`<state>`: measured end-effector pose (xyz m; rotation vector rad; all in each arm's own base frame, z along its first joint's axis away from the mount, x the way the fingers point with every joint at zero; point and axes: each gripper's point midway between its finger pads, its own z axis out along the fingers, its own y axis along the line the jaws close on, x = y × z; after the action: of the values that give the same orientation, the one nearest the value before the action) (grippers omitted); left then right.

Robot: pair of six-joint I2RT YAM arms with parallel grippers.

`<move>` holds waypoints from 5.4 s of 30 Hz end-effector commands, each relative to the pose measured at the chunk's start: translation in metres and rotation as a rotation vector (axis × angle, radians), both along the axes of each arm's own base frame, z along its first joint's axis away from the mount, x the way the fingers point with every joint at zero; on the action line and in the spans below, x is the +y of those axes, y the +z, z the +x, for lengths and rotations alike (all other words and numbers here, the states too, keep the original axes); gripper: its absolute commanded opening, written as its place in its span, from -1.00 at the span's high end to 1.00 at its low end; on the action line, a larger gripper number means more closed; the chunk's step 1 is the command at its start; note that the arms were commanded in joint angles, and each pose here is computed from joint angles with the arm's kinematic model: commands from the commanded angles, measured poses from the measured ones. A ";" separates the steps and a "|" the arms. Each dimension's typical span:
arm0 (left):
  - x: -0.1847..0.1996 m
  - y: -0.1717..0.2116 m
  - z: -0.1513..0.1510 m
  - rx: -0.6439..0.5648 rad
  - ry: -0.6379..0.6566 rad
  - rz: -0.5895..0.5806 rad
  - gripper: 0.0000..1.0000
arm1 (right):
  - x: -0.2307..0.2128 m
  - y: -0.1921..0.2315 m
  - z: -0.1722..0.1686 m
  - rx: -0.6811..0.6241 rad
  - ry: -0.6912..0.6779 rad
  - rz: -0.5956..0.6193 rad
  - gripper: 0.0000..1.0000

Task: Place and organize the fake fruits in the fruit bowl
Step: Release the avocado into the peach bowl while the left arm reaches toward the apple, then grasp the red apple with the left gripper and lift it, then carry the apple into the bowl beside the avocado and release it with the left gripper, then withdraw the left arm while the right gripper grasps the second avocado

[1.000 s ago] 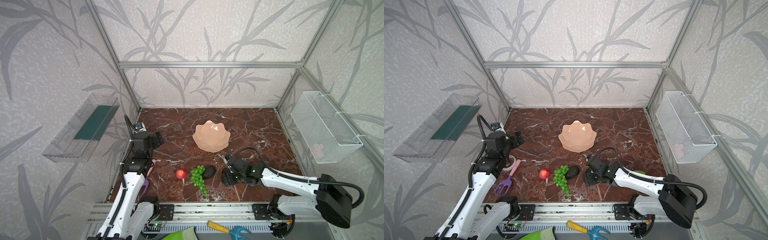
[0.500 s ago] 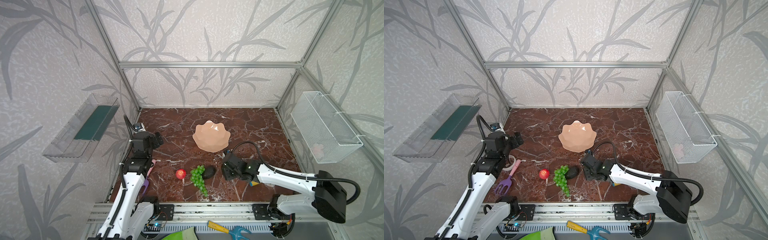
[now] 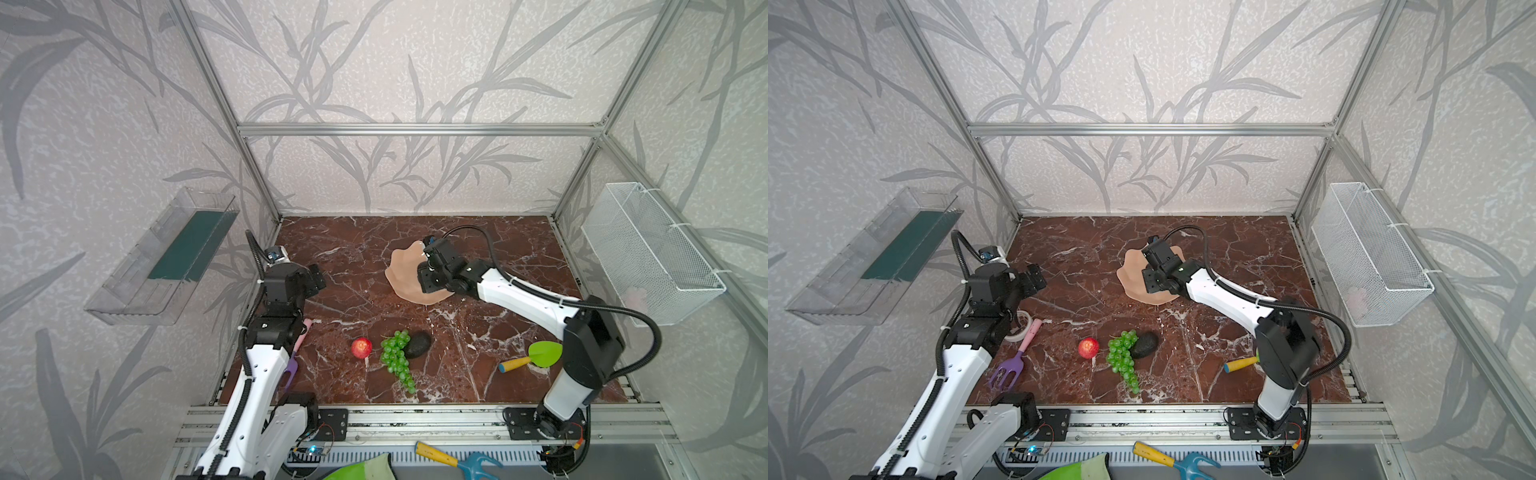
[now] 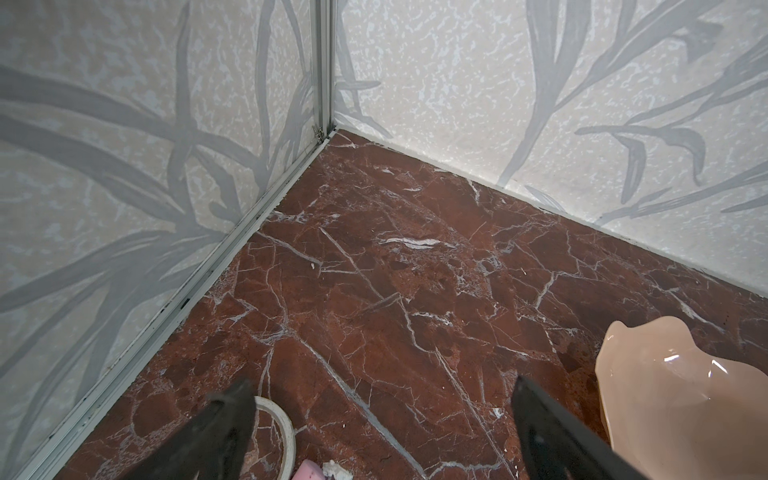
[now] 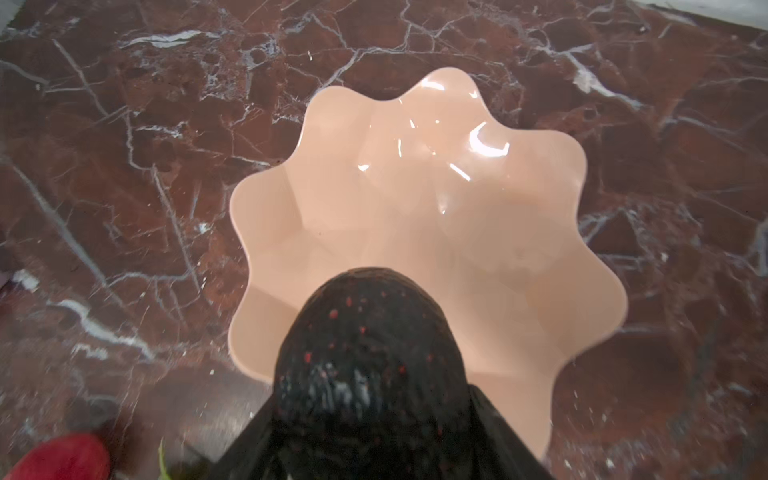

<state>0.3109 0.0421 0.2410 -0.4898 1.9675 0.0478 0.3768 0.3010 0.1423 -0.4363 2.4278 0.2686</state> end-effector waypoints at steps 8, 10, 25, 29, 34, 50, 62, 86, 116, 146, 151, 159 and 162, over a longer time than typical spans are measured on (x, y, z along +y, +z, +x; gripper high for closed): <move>0.004 -0.005 -0.003 0.017 0.025 -0.009 -0.94 | 0.028 -0.052 0.050 0.035 0.064 -0.065 0.03; 0.004 -0.006 -0.004 0.026 0.028 -0.011 -0.94 | 0.026 -0.062 0.056 0.051 0.052 -0.068 0.03; -0.031 -0.035 -0.058 0.313 -0.085 -0.205 -0.81 | 0.028 -0.079 0.069 0.096 0.043 -0.043 -0.35; -0.051 -0.051 -0.075 0.391 -0.114 -0.343 -0.73 | 0.023 -0.035 0.071 0.035 0.043 0.011 -0.62; -0.061 -0.069 -0.089 0.442 -0.105 -0.401 -0.71 | 0.008 0.028 0.066 -0.093 0.022 0.094 -0.84; -0.144 -0.148 -0.105 0.719 -0.261 -0.326 -0.69 | -0.048 0.050 -0.010 -0.130 -0.022 0.201 -0.97; -0.157 -0.192 -0.114 0.810 -0.277 -0.268 -0.69 | -0.061 0.037 -0.018 -0.106 -0.042 0.205 -0.98; -0.163 -0.141 -0.089 0.686 -0.343 -0.216 -0.05 | -0.087 0.039 -0.018 -0.132 -0.112 0.255 -0.98; -0.393 -0.150 0.101 0.690 -0.717 -0.093 -0.06 | -0.154 0.034 -0.052 -0.135 -0.250 0.240 -0.98; -0.390 -0.133 0.111 0.649 -0.657 -0.064 -0.38 | -0.149 0.030 -0.060 -0.094 -0.233 0.276 -0.99; -0.357 -0.081 0.115 0.530 -0.573 -0.036 -0.43 | -0.145 0.018 -0.070 -0.033 -0.233 0.295 -0.99; -0.247 -0.008 0.085 0.257 -0.363 0.120 -0.58 | -0.097 -0.018 -0.106 0.096 -0.165 0.269 -0.96; -0.200 0.006 0.064 0.152 -0.282 0.113 -0.69 | -0.072 -0.029 -0.126 0.159 -0.170 0.281 -0.96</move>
<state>0.3780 -0.2031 0.2380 -0.0346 2.2778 -0.1113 0.2648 0.2182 0.1240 -0.1618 2.4516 0.5700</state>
